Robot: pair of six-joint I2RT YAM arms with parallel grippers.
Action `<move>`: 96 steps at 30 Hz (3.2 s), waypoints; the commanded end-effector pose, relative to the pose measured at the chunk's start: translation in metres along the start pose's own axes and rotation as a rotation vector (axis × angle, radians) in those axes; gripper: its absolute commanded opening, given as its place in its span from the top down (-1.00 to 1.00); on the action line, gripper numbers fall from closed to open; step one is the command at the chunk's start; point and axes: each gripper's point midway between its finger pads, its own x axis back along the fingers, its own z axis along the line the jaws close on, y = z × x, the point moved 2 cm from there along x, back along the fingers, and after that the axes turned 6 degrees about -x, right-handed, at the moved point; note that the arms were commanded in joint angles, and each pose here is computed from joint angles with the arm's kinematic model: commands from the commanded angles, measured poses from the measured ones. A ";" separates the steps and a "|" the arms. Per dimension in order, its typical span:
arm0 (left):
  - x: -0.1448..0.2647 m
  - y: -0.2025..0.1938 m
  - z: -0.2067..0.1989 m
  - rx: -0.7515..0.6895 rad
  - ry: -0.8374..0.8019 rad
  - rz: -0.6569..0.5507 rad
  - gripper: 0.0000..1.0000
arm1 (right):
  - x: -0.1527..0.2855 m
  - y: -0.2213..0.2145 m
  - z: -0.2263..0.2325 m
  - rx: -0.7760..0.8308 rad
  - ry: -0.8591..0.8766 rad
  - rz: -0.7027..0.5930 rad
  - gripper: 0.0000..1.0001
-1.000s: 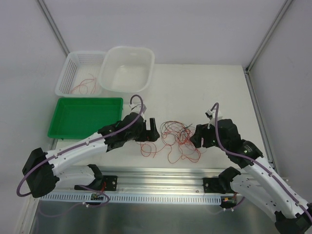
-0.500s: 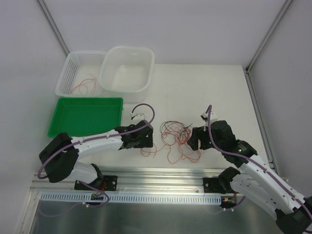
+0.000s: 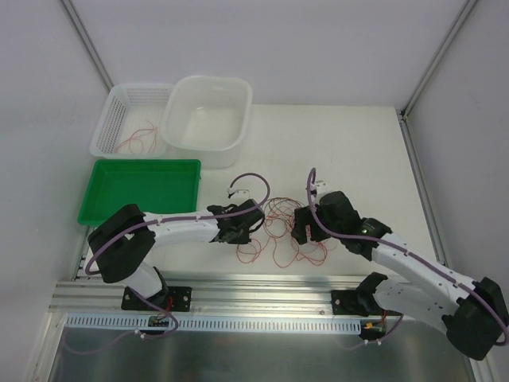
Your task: Untangle the cables
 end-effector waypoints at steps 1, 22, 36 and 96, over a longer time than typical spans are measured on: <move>0.003 0.003 -0.001 0.001 0.007 -0.012 0.75 | -0.012 0.031 0.015 0.012 -0.017 -0.081 -0.67; 0.158 0.090 0.087 0.002 0.030 -0.395 1.00 | -0.015 0.050 -0.095 -0.236 -0.516 -0.096 0.99; 0.344 0.170 0.154 -0.014 0.144 -0.782 1.00 | 0.020 0.057 -0.163 -0.586 -0.605 -0.122 0.84; 0.146 0.420 0.148 0.075 0.118 -0.759 -0.91 | 0.078 0.035 -0.032 -0.101 -0.108 -0.141 -0.88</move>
